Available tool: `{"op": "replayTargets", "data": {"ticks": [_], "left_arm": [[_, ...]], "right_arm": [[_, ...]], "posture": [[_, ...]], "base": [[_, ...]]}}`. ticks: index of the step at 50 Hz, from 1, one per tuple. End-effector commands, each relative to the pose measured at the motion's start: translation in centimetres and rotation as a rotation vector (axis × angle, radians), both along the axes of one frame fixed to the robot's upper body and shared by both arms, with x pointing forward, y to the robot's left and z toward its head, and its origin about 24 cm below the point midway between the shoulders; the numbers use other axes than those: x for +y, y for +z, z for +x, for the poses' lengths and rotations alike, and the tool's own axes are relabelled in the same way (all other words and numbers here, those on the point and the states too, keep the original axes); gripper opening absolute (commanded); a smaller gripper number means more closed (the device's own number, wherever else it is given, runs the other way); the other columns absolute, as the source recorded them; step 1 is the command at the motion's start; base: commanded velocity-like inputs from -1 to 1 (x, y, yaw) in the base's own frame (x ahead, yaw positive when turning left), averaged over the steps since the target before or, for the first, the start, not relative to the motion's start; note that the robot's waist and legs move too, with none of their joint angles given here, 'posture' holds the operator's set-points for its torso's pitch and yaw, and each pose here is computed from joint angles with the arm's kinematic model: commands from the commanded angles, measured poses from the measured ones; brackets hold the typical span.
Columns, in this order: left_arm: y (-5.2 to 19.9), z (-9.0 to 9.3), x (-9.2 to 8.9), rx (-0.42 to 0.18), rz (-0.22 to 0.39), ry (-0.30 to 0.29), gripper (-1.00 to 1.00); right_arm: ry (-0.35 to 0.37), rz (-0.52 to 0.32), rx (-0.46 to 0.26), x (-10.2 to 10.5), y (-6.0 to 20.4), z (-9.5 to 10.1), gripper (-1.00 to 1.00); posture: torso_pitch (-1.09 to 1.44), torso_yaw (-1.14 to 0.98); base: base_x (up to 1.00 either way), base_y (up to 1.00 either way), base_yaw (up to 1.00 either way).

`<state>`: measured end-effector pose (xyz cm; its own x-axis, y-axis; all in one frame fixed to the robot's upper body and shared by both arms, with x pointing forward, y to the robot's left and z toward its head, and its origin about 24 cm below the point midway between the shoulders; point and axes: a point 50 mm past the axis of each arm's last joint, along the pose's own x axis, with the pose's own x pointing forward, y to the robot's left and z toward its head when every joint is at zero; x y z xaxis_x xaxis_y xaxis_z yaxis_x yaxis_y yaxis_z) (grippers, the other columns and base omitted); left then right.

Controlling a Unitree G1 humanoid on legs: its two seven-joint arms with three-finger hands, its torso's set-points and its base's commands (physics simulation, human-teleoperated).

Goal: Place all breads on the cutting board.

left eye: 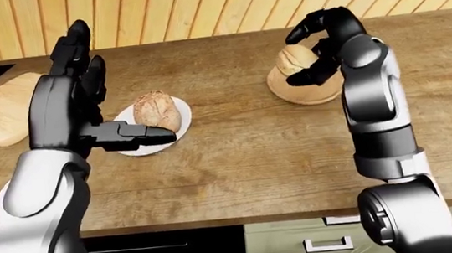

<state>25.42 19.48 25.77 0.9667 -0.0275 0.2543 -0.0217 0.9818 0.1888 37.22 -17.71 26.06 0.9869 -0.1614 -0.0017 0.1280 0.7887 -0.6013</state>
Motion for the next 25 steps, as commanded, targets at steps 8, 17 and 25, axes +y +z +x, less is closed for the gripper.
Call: {"op": "replayTargets", "data": {"ticks": [8,17,25], "left_arm": [[2.5,1.8,-0.2,0.017,0.126,-0.028,1.0],[1.4,4.4,0.3,0.127,0.258,0.038,1.0],[0.1,6.6,-0.3,0.169,0.357,0.053,1.0]], "right_arm": [[0.018,0.008,-0.109,0.4,2.9,-0.9,-1.0],[0.025,0.009,-0.111,0.6,2.8,-0.9,-1.0],[0.028,0.008,-0.12,0.5,2.9,-1.1,-1.0]], "posture": [[0.0,0.0],[0.0,0.0],[0.0,0.0]], "base": [[0.0,0.0,0.0],[0.0,0.0,0.0],[0.0,0.0,0.0]]}}
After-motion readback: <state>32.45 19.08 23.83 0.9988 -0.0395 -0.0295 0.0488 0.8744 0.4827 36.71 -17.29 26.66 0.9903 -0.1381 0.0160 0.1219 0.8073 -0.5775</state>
